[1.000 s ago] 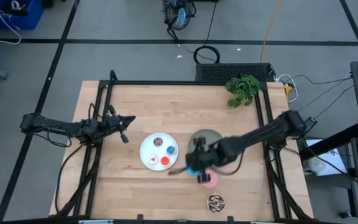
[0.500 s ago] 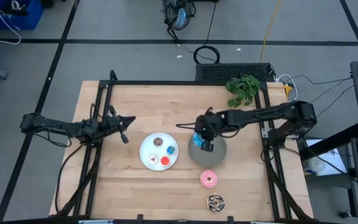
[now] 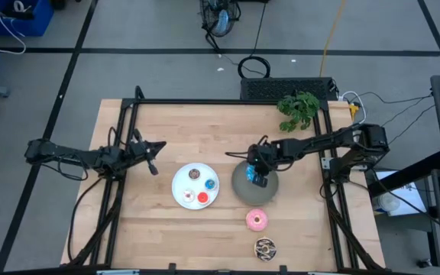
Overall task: Pick & Place donuts
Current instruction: Put the large blue donut on the gray plate, then put the large pink donut on the gray plate
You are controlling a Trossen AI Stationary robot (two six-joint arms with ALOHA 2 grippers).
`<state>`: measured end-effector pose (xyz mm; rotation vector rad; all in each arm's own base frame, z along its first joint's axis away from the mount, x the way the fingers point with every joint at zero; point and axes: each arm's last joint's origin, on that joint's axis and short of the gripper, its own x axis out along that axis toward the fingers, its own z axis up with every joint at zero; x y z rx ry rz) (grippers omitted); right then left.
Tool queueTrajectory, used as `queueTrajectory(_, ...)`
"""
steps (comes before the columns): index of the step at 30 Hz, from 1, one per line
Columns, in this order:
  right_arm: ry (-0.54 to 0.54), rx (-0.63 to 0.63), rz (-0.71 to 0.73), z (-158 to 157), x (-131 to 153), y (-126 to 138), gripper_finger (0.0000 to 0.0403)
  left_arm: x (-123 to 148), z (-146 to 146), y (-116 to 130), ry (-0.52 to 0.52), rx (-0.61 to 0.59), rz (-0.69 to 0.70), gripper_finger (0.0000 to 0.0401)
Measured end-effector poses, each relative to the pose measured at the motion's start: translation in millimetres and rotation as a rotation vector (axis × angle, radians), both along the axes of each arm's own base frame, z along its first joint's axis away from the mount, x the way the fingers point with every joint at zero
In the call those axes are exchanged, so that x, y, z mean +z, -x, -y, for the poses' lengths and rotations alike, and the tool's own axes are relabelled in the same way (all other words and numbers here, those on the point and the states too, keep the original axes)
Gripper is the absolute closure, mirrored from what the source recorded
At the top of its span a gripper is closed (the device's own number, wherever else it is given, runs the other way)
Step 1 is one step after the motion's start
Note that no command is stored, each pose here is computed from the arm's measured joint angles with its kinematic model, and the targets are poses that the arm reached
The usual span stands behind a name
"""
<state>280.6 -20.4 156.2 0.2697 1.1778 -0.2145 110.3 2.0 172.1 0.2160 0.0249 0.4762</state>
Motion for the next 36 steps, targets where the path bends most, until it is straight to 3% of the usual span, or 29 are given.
queueTrajectory(5, 0.031, -0.033, 0.002, 1.1, -1.5, 0.7, 0.0389, 0.1, 0.0, 0.0, -0.001, 0.001, 0.001, 0.0393)
queueTrajectory(11, 0.044, -0.040, 0.020, 1.8, -0.8, -0.9, 0.0353, 0.0, 0.0, 0.0, -0.001, 0.002, 0.000, 0.0393)
queueTrajectory(22, 0.046, -0.071, 0.005, 7.6, 1.9, -0.9, 0.0201, 0.0, -0.1, 0.1, 0.001, 0.004, 0.000, 0.0393)
queueTrajectory(26, 0.128, -0.083, -0.023, 9.8, 10.1, -3.2, 0.0164, 0.0, -0.1, 0.1, 0.002, 0.004, 0.000, 0.0393)
queueTrajectory(36, 0.120, -0.031, -0.030, 3.1, 51.7, -15.8, 0.0145, -0.8, -0.1, 0.0, 0.000, 0.004, -0.007, 0.0393)
